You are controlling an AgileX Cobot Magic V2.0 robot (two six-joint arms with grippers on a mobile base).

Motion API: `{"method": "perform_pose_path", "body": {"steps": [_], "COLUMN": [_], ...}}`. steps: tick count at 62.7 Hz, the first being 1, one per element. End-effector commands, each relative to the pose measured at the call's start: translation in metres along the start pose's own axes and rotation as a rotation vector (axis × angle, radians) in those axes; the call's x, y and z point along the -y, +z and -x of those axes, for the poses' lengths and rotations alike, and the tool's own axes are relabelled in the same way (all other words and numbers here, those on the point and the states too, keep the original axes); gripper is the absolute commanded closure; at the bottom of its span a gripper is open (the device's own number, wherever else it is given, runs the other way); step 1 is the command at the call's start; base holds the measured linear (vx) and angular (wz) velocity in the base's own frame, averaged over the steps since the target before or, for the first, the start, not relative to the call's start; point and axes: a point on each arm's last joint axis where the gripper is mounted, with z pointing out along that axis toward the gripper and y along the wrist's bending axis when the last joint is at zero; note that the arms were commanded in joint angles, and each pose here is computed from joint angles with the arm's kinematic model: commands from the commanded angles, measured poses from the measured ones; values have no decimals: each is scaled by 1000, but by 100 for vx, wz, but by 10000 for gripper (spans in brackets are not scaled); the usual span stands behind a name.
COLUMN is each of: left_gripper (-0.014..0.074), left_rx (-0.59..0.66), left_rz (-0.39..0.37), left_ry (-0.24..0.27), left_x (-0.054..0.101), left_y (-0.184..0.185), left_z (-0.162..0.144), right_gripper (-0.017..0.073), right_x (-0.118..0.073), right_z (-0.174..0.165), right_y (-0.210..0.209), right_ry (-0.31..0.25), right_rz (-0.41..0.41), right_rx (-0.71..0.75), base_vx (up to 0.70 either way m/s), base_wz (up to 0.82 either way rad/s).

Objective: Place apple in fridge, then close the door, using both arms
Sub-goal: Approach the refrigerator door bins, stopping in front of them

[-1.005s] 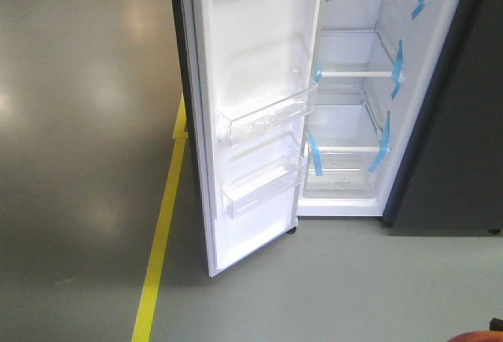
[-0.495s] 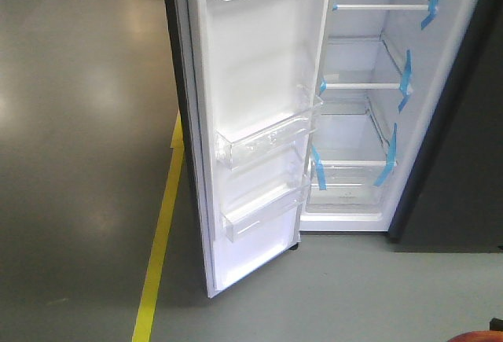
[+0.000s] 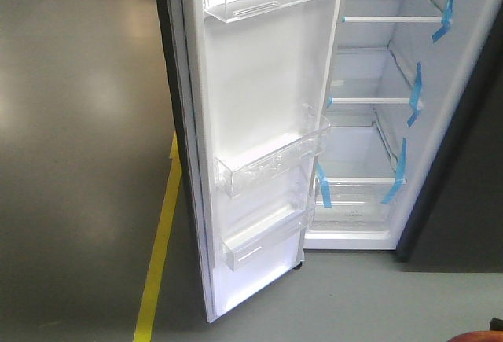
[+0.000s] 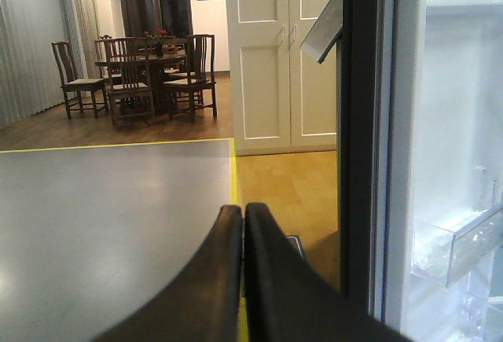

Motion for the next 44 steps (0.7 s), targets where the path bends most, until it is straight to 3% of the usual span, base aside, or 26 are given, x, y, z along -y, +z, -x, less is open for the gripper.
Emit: {"method": "perform_pose_path", "body": {"steps": [1,44], "left_gripper": [600,600], "left_rx": [69,69], "left_rz": [0,0], "left_ry": [-9,-9], "left_x": [0,0], "left_y": [-1,-1], "left_z": [1,1], "right_gripper": [193,193], "right_x": [1,1], "right_z": [13,13], "right_y": [-2,-2], "right_ry": [17,17], "right_rz": [-14,-14], "right_rx": [79,79], "base_vx": [17,14], "base_wz": [0,0]}}
